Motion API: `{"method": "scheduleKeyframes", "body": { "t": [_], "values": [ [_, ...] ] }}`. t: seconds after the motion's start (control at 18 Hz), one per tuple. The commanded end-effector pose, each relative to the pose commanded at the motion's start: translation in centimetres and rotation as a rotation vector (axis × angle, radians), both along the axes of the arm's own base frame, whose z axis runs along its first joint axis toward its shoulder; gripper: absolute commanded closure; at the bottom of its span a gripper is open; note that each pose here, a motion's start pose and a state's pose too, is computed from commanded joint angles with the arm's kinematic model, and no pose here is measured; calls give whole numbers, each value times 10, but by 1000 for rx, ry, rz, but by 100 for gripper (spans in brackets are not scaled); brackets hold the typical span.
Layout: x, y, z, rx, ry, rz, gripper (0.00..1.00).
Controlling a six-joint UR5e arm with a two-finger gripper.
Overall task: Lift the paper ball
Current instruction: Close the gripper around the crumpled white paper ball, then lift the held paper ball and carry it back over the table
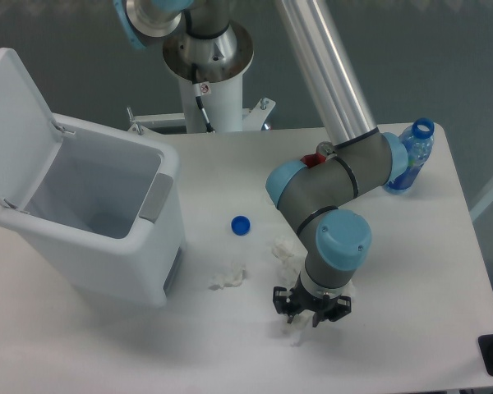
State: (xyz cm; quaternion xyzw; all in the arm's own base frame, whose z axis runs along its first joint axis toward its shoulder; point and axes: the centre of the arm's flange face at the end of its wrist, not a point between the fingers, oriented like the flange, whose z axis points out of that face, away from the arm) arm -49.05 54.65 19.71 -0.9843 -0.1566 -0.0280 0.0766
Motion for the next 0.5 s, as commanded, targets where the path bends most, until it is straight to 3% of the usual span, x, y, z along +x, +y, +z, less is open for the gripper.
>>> {"method": "scheduleKeyframes", "body": {
  "t": [0.17, 0.5],
  "values": [
    [0, 0, 1, 2, 0, 3, 98],
    [1, -2, 23, 19, 21, -3, 100]
  ]
}}
